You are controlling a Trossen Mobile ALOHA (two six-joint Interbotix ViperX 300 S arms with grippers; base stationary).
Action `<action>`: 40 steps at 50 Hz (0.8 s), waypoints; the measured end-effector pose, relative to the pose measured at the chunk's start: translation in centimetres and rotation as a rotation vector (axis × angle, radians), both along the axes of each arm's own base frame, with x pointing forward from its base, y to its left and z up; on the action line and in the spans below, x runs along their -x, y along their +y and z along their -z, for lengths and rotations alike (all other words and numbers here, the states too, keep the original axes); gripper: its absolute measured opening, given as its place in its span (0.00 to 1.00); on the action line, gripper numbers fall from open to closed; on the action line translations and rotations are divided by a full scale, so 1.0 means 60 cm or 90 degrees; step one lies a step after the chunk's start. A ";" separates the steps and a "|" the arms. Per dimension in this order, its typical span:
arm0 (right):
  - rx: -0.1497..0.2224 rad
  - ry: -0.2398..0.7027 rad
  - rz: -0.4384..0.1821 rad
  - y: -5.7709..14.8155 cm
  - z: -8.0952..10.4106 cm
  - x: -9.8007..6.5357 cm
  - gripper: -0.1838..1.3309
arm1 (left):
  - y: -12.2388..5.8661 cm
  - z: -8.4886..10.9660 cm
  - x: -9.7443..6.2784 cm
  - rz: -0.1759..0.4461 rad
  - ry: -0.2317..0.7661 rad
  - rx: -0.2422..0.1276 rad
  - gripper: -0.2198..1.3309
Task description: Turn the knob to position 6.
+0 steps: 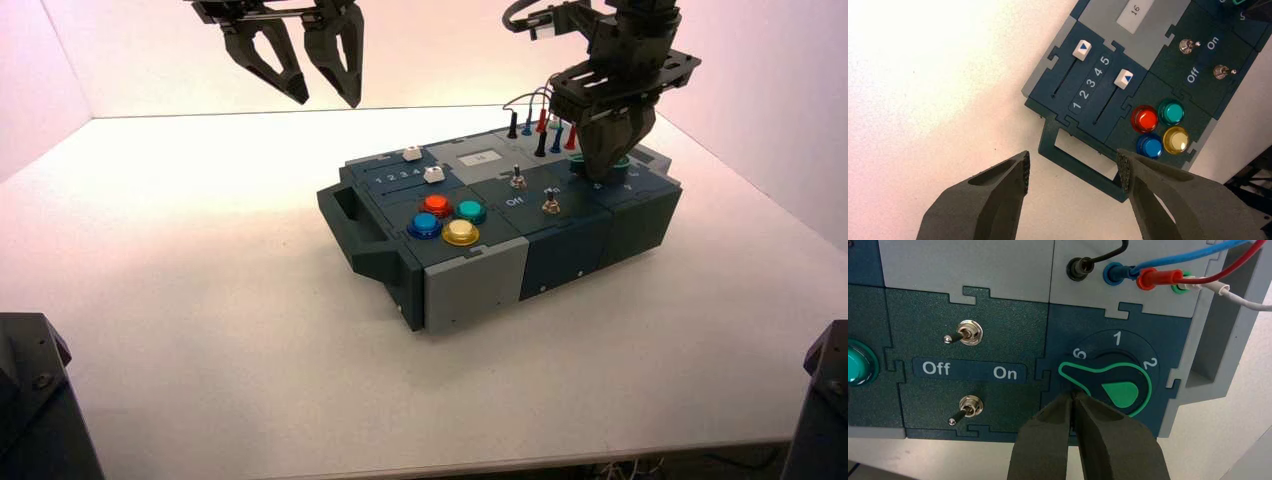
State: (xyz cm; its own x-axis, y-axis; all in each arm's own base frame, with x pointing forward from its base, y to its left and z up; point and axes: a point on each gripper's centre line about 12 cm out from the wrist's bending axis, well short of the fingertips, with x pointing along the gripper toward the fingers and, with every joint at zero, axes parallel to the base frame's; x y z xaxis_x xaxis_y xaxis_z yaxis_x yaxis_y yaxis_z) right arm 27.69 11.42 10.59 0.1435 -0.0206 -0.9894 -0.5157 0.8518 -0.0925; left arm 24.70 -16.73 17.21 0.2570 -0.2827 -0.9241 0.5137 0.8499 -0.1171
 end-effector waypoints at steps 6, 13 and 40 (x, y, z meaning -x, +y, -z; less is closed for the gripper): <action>-0.001 -0.003 -0.002 0.002 -0.001 -0.001 0.03 | 0.000 -0.001 0.000 0.000 -0.001 0.001 1.00; -0.002 -0.004 -0.006 0.005 -0.001 0.000 0.03 | 0.000 -0.001 0.000 0.000 -0.001 0.001 1.00; -0.013 -0.027 -0.010 0.009 -0.015 -0.001 0.03 | 0.000 -0.001 0.001 0.000 0.001 0.000 1.00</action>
State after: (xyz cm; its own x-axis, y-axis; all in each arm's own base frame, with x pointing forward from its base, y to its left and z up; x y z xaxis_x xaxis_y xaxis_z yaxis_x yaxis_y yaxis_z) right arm 27.76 11.93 11.50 0.1856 0.0027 -0.9826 -0.5248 0.8457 -0.0968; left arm 24.65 -16.73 17.25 0.2552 -0.2831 -0.9245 0.5132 0.8500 -0.1187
